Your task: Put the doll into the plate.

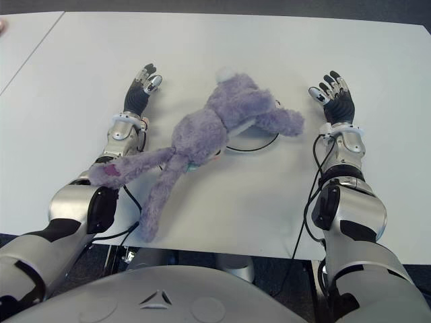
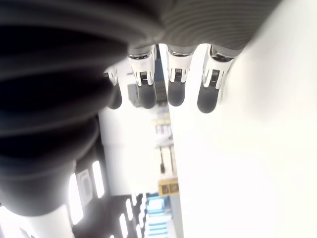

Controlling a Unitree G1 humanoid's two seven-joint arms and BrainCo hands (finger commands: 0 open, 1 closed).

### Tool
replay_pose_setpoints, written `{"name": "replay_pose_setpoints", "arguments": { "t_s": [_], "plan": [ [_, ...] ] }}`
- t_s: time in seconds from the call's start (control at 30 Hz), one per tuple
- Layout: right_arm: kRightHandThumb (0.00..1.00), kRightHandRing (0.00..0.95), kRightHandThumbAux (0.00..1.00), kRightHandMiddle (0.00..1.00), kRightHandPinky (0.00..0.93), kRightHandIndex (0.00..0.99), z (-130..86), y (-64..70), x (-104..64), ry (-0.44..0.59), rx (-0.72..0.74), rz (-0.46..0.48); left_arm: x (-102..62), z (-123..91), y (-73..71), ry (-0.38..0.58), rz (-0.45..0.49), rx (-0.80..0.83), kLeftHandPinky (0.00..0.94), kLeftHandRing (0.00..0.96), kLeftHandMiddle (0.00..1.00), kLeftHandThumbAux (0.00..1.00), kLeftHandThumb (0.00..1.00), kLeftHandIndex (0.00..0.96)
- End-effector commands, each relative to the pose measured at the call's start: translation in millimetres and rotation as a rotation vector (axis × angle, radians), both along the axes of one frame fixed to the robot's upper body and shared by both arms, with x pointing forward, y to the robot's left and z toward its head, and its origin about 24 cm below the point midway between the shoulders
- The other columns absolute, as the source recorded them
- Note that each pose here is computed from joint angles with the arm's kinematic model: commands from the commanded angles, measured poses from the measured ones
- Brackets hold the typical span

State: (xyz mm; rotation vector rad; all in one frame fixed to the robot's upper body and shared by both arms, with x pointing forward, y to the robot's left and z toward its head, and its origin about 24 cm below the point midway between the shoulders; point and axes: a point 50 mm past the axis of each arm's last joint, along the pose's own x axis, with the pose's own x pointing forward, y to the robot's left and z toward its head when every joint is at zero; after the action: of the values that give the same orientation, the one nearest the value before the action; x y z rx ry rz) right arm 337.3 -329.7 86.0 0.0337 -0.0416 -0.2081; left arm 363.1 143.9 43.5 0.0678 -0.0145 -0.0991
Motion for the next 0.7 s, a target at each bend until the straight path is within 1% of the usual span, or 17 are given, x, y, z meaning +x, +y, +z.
{"name": "replay_pose_setpoints", "arguments": {
  "t_s": [0.03,0.27,0.47,0.57,0.63,0.7],
  "plan": [
    [0.0,0.055,0.81,0.079,0.068,0.077,-54.1,3.5,-23.3,0.243,0.02,-0.026,-85.1,-120.5,7.4,0.559,0.03,-0.008,0.0,0.033,0.072,0.462,0.0,0.015],
    [0.0,0.064,0.818,0.084,0.08,0.077,-66.2,9.7,-27.6,0.29,-0.012,-0.035,-85.3,-120.6,8.7,0.558,0.032,-0.006,0.0,0.034,0.073,0.463,0.0,0.012],
    [0.0,0.08,0.814,0.101,0.1,0.096,-77.5,25.3,-27.0,0.343,-0.11,-0.027,-85.2,-120.6,9.1,0.559,0.036,-0.011,0.0,0.036,0.071,0.46,0.0,0.012],
    [0.0,0.088,0.814,0.111,0.11,0.109,-80.8,35.4,-24.8,0.357,-0.192,-0.014,-85.2,-120.5,9.4,0.558,0.036,-0.012,0.0,0.036,0.07,0.458,0.0,0.012],
    [0.0,0.093,0.819,0.117,0.115,0.116,-83.4,45.2,-22.8,0.364,-0.273,-0.001,-85.1,-120.4,9.2,0.557,0.035,-0.011,0.0,0.036,0.069,0.458,0.0,0.012],
    [0.0,0.099,0.835,0.125,0.123,0.123,-86.4,59.5,-20.1,0.361,-0.381,0.02,-84.7,-120.0,9.6,0.556,0.035,-0.01,0.0,0.036,0.069,0.458,0.0,0.012]
  ]
}}
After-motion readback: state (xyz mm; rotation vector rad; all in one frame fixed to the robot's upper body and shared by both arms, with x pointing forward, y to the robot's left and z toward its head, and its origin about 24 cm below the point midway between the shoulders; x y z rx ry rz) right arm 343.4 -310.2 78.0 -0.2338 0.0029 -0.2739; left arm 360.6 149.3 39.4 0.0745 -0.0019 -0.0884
